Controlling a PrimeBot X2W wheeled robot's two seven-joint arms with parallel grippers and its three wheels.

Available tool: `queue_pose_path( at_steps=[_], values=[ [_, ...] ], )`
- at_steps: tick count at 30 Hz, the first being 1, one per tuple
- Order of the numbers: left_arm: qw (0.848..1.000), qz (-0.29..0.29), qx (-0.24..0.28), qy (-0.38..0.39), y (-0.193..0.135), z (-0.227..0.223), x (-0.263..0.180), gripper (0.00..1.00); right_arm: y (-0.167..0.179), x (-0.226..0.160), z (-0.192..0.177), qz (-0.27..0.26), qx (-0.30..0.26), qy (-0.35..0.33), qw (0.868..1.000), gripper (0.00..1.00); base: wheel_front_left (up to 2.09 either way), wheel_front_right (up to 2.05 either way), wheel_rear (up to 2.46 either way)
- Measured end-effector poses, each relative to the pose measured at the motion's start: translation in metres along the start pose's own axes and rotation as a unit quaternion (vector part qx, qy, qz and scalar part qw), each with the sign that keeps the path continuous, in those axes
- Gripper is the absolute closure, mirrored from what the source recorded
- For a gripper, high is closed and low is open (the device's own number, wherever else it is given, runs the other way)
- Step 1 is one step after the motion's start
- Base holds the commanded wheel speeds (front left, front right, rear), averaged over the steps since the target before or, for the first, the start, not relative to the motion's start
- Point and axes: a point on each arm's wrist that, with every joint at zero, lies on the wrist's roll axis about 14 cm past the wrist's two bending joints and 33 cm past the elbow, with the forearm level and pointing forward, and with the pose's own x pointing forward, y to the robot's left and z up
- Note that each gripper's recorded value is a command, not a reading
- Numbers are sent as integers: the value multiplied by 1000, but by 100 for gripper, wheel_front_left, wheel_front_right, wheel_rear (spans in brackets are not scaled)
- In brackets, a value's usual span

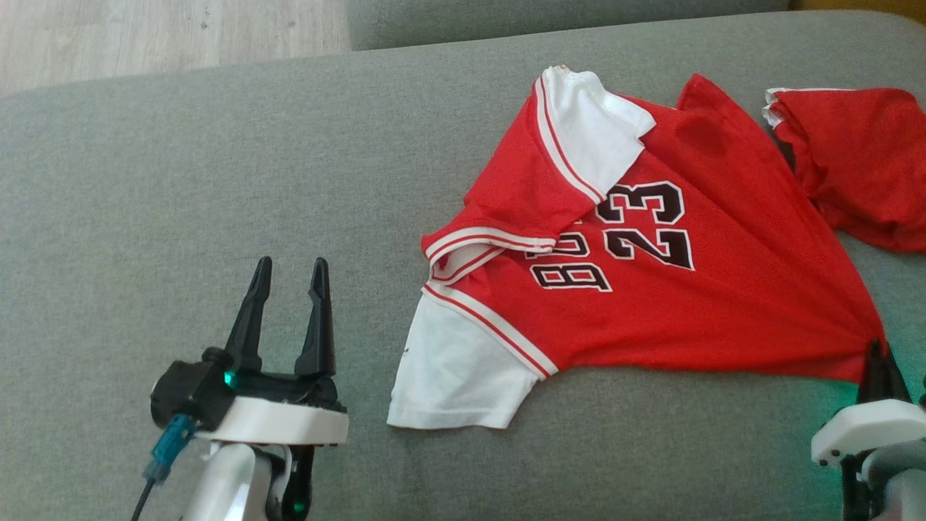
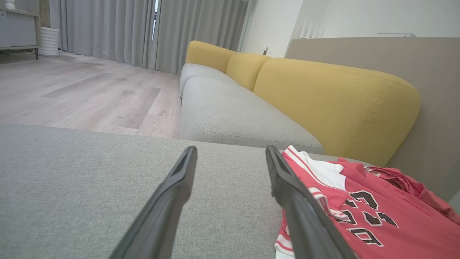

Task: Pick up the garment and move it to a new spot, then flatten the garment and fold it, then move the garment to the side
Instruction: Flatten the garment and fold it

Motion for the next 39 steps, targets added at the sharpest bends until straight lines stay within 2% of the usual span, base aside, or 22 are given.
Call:
queue_pose_path(
  at_steps=[1, 2, 3, 10, 15, 19, 22, 28, 31, 37, 39],
  values=[
    [1000, 0, 0, 0, 0, 0, 0, 0, 0, 0, 0, -1, 2, 0, 1000, 100, 0, 0, 0],
    [1000, 0, 0, 0, 0, 0, 0, 0, 0, 0, 0, -2, 3, 2, 1000, 60, 0, 0, 0],
    [1000, 0, 0, -1, 0, 1, 0, 0, 1, 1, 1, 0, 3, -1, 1000, 0, 0, 0, 0],
    [1000, 2, 2, -3, 1, 3, -3, 0, 41, 9, 46, 57, 32, -83, 994, 0, 0, 0, 0],
    [1000, 8, 4, -8, 4, 7, -8, 0, 114, -3, 89, 167, 48, -148, 974, 0, 0, 0, 0],
    [1000, 15, 6, -12, 8, 11, -12, 0, 160, -18, 101, 237, 41, -167, 956, 0, 0, 0, 0],
    [1000, 19, 8, -16, 10, 14, -15, 0, 177, -23, 94, 261, 40, -157, 952, 0, 0, 0, 0],
    [999, 29, 8, -13, 16, 12, -19, 0, 192, -19, 74, 279, 34, -114, 953, 0, 0, 0, 0],
    [999, 35, 6, -7, 20, 7, -19, 0, 202, -9, 61, 286, 27, -78, 955, 0, 0, 0, 0],
    [999, 36, 3, -3, 23, 5, -14, 0, 232, 18, 57, 304, 28, -24, 952, 0, 0, 0, 0],
    [999, 42, 5, 2, 28, 3, -14, 0, 244, 29, 49, 308, 42, 8, 950, 0, 0, 0, 0]
  ],
)
